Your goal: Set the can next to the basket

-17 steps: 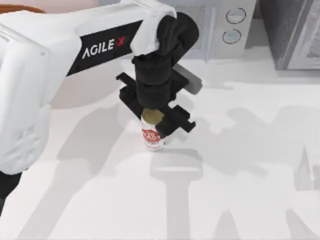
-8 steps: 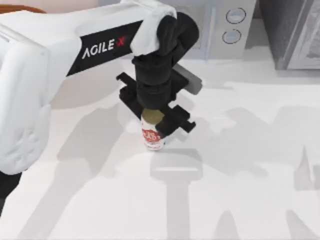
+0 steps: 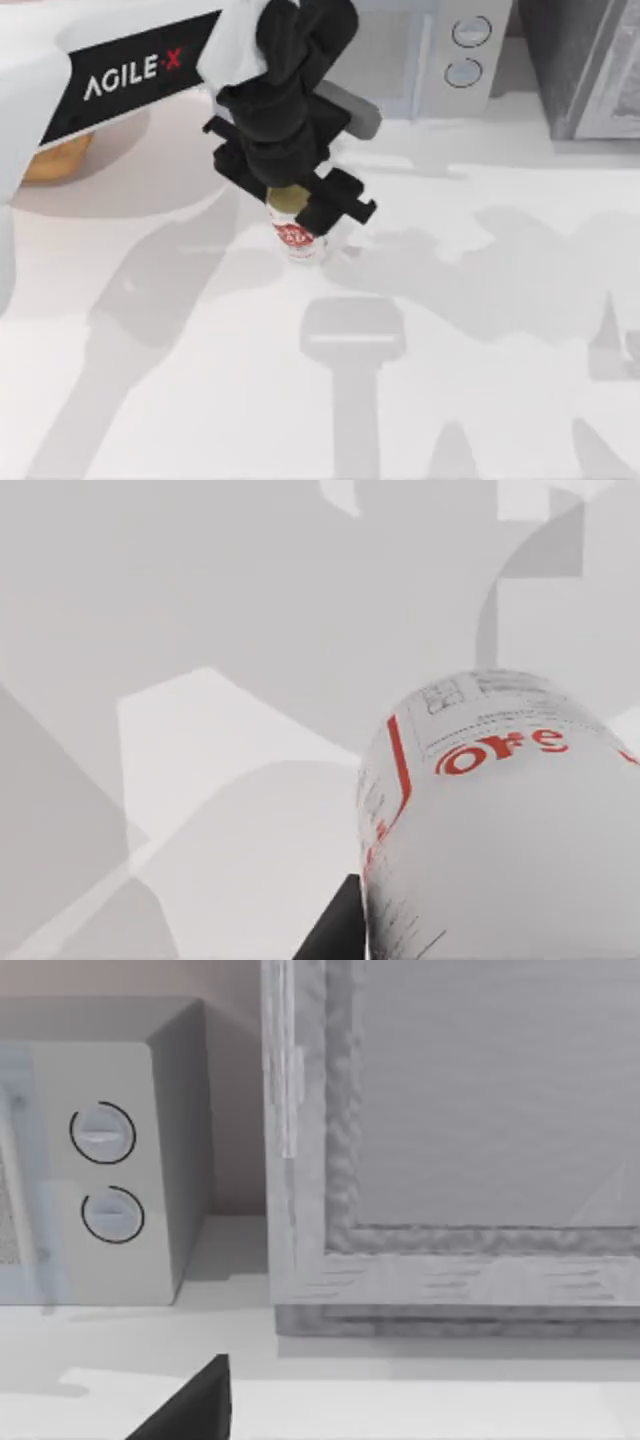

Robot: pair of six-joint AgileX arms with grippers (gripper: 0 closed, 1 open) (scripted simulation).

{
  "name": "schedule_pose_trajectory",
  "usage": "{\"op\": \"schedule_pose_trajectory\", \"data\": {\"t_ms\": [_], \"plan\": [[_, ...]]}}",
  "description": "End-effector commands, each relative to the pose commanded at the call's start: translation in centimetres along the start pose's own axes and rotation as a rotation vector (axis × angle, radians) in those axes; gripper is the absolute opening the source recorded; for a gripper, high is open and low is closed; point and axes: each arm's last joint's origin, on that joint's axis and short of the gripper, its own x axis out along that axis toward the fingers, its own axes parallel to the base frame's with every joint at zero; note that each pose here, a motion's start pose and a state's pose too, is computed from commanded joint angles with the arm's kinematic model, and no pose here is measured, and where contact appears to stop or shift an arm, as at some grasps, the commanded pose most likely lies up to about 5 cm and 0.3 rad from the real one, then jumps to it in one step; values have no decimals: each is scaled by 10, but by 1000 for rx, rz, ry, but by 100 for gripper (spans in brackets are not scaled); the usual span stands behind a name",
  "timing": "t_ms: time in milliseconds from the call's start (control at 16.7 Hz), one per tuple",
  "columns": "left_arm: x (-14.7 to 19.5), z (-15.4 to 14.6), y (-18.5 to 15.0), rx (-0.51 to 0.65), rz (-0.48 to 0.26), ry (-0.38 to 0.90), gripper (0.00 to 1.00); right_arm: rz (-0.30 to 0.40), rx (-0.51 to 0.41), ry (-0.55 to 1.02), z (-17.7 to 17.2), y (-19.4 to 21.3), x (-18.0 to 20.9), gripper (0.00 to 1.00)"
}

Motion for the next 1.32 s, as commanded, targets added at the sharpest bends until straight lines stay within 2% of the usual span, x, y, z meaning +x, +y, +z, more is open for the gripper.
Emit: {"op": "schedule_pose_trajectory", "data": {"t_ms": [180, 300, 480, 600, 1020, 1320], "plan": [[-13, -20, 34, -135, -28, -23, 0, 0, 0, 0, 0, 0, 0, 100], [-20, -42, 75, -322, -12, -22, 0, 0, 0, 0, 0, 0, 0, 100], [-14, -84, 121, -590, 43, 80, 0, 0, 0, 0, 0, 0, 0, 100], [-6, -100, 133, -669, 73, 150, 0, 0, 0, 0, 0, 0, 0, 100], [2, -102, 130, -662, 78, 185, 0, 0, 0, 0, 0, 0, 0, 100], [62, -111, 82, -547, 88, 439, 0, 0, 0, 0, 0, 0, 0, 100]]}}
